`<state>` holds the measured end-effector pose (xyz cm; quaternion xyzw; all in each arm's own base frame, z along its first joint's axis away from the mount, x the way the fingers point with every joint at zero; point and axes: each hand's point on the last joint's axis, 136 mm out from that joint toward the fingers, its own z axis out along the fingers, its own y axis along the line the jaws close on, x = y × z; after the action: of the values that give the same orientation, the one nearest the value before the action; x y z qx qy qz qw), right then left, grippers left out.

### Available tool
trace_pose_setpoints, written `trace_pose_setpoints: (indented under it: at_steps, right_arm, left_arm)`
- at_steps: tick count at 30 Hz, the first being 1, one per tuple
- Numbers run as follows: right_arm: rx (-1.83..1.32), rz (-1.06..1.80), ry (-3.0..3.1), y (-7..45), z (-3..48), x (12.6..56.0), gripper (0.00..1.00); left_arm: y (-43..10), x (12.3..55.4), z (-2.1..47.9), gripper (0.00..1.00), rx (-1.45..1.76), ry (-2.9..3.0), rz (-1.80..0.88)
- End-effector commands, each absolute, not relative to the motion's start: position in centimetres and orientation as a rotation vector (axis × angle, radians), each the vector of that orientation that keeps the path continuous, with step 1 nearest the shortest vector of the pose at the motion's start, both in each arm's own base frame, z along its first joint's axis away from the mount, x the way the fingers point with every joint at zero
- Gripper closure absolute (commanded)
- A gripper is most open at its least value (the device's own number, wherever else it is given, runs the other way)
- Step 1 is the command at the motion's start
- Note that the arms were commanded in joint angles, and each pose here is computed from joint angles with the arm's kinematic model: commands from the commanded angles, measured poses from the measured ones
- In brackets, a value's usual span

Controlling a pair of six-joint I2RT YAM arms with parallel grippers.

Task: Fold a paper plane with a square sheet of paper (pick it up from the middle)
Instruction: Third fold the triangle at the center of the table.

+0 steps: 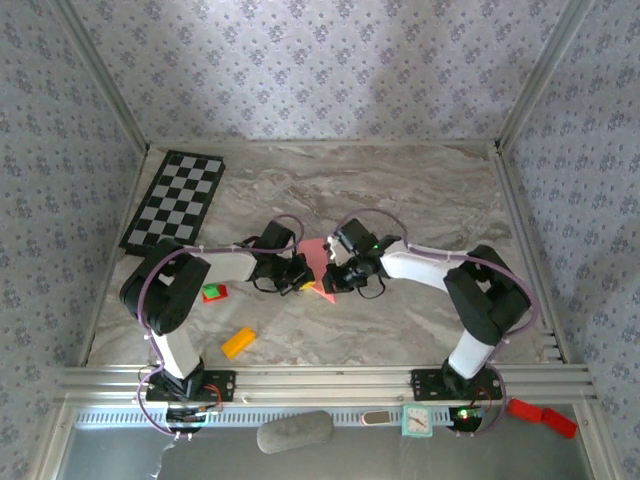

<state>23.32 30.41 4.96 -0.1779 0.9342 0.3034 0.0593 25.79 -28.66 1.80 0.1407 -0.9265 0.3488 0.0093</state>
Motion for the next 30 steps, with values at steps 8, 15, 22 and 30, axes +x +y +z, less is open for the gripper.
trace_pose_setpoints:
  at_steps: [8, 15, 22, 30]
  right_arm:
    - [-0.566, 0.835, 2.891, 30.7, 2.1, 23.9, 1.0]
    - [-0.536, 0.75, 2.954, 29.3, 0.3, 23.3, 1.0]
    - [-0.514, 0.734, 2.974, 29.1, -0.1, 23.2, 1.0]
    - [-0.507, 0.73, 2.985, 29.1, -0.2, 23.1, 1.0]
  left_arm:
    - [-27.3, 25.6, 0.1, 0.96, 0.457, -2.946, 0.951]
    - [-28.3, 26.4, 2.9, 0.94, 0.348, -2.993, 1.1]
    - [-28.8, 25.1, 3.5, 0.94, 0.264, -3.002, 1.16]
    - [-29.8, 24.6, 2.8, 0.95, 0.177, -3.004, 1.166]
